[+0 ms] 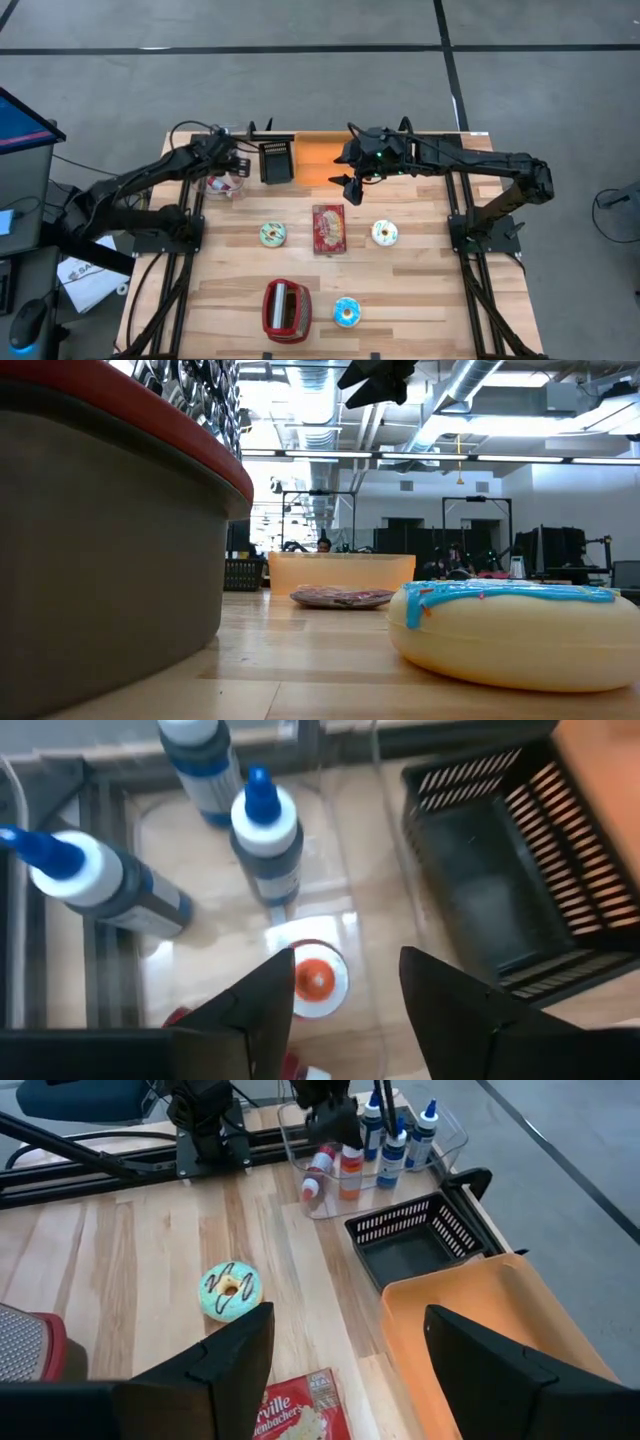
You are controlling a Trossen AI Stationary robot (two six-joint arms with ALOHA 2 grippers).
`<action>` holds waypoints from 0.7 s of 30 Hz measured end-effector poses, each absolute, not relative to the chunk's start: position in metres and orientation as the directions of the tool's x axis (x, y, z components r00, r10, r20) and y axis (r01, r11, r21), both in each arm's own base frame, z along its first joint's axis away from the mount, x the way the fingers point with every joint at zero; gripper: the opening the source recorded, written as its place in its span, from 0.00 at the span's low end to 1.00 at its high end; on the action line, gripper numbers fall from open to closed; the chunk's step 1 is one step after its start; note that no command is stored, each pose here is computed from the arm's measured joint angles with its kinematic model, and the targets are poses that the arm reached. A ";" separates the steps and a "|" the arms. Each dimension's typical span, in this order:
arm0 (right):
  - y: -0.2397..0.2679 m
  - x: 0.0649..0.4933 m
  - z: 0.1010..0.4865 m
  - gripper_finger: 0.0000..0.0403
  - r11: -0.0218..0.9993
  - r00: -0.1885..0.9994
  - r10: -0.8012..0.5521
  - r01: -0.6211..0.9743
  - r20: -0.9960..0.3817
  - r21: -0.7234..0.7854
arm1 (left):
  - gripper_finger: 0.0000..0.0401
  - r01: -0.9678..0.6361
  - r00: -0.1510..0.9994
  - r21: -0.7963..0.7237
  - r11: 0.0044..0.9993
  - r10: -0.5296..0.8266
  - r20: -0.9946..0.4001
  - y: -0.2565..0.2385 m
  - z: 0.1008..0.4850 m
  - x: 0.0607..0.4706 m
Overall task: Pick & Place Food Item
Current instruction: Put the orange food coloring bottle into the transparent bin, then put the light blue donut into the black bin
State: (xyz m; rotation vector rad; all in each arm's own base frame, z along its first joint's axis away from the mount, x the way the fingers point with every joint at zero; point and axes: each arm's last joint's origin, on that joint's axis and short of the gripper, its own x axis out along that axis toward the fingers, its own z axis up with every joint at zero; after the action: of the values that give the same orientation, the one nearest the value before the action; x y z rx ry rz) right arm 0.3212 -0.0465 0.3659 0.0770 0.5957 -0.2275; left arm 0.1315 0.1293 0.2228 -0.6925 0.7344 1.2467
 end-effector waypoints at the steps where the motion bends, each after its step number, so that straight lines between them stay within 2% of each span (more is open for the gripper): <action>1: -0.047 0.321 0.366 0.62 0.972 0.804 -0.190 0.234 -0.564 0.006 | 0.45 -0.980 0.172 -0.077 0.184 0.584 -0.794 0.128 0.226 0.130; 6: -0.047 0.321 0.366 0.62 0.972 0.804 -0.190 0.234 -0.564 0.006 | 0.46 -0.969 0.240 -0.149 0.195 0.634 -0.735 0.118 0.243 0.119; 10: -0.046 0.319 0.363 0.62 0.971 0.785 -0.188 0.238 -0.590 0.008 | 0.47 -0.929 0.371 -0.270 0.254 0.624 -0.688 0.107 0.256 0.112; 13: -0.046 0.314 0.357 0.62 0.970 0.732 -0.179 0.243 -0.658 0.006 | 0.46 -0.827 0.557 -0.347 0.443 0.557 -0.616 0.098 0.268 0.112; 17: -0.045 0.307 0.344 0.62 0.968 0.647 -0.169 0.250 -0.744 -0.003 | 0.44 -0.492 0.839 -0.375 0.786 0.312 -0.447 0.081 0.286 0.118; 19: -0.045 0.301 0.335 0.62 0.967 0.597 -0.162 0.255 -0.785 -0.006 | 0.44 -0.346 0.894 -0.345 0.873 0.195 -0.404 0.071 0.291 0.121; 21: -0.044 0.298 0.329 0.62 0.964 0.574 -0.159 0.265 -0.804 -0.001 | 0.44 -0.280 0.901 -0.312 0.908 0.136 -0.413 0.063 0.290 0.124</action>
State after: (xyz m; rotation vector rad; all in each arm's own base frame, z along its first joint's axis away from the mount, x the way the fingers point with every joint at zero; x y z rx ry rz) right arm 0.2980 -0.0441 0.3288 0.1241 0.9277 -0.2492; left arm 0.1242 0.0627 0.2898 -0.3750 0.3954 0.2201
